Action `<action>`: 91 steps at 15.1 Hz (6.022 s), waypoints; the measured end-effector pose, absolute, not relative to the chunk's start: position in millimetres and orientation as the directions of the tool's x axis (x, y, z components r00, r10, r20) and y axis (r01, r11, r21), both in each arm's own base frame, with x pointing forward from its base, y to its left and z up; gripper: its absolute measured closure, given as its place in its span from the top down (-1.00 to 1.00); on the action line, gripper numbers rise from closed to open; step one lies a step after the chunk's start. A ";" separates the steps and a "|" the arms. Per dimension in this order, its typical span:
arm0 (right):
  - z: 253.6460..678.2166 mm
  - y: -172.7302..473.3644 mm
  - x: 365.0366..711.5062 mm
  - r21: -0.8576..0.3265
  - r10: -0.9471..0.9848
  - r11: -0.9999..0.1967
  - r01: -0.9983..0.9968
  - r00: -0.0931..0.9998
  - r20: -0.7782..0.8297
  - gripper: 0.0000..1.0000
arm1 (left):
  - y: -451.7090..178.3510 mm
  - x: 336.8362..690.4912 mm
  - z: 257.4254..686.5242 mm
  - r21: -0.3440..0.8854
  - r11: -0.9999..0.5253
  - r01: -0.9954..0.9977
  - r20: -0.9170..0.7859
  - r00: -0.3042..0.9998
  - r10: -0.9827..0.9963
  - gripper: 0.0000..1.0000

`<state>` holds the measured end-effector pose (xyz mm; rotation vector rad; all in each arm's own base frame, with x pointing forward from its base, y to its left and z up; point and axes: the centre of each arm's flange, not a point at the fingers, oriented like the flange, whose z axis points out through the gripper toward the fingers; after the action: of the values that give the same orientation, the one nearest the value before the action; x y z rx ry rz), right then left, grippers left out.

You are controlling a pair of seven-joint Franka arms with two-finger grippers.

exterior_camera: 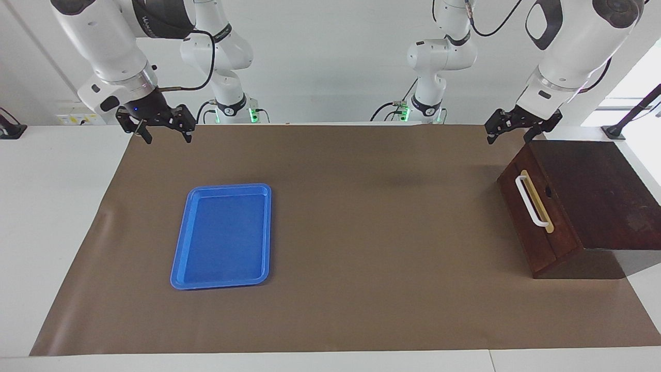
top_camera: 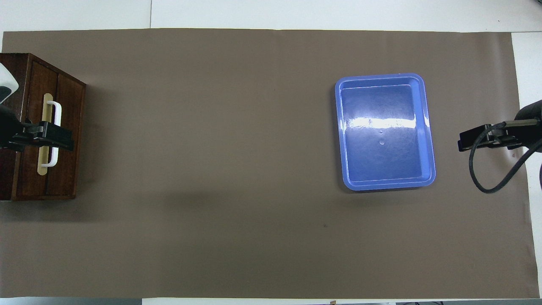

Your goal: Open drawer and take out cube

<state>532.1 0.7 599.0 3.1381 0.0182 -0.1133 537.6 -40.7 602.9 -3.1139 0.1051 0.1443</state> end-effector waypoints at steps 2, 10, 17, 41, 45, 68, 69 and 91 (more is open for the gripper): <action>599.0 0.4 532.1 0.001 0.011 -1.000 0.011 0.997 -0.072 1.00 | -40.9 537.7 603.4 -0.019 -0.997 -0.069 -0.092 0.994 -0.067 1.00; 599.0 -25.4 531.6 0.000 -0.025 -1.000 -0.025 0.997 -0.072 1.00 | -44.7 545.9 604.3 -0.016 -0.997 -0.074 -0.026 0.997 -0.074 1.00; 601.7 -27.2 535.5 0.005 -0.129 -0.992 -0.128 0.991 -0.037 1.00 | -43.0 567.3 510.0 -0.188 -0.965 -0.180 0.012 0.983 -0.185 1.00; 545.5 28.9 563.6 0.061 -0.898 -0.172 -0.983 0.131 -0.420 0.97 | -12.8 594.6 383.5 -0.321 -0.922 -0.216 0.065 0.966 -0.249 1.00; 526.0 72.8 584.4 0.036 -0.893 -0.112 -0.993 0.085 -0.443 0.97 | -69.0 594.0 386.6 -0.293 -0.944 -0.153 0.107 0.976 -0.192 1.00; 457.4 158.2 617.3 -0.062 -0.734 -0.116 -0.991 0.127 -0.667 1.00 | -117.8 628.8 508.2 -0.126 -0.950 0.286 0.044 0.958 0.283 1.00; 461.6 153.5 615.7 -0.057 -0.733 -0.113 -0.992 0.122 -0.669 1.00 | -101.6 632.1 514.2 -0.103 -0.927 0.359 0.046 0.933 0.356 1.00; 463.9 146.0 605.9 -0.021 -0.726 -0.132 -0.991 0.111 -0.678 1.00 | 44.5 579.9 460.3 0.010 -0.169 0.986 0.056 0.168 0.984 1.00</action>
<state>605.9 146.0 463.9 2.6423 -2.2944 -1.0057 579.9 44.5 460.3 -2.3789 -2.0072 -0.0768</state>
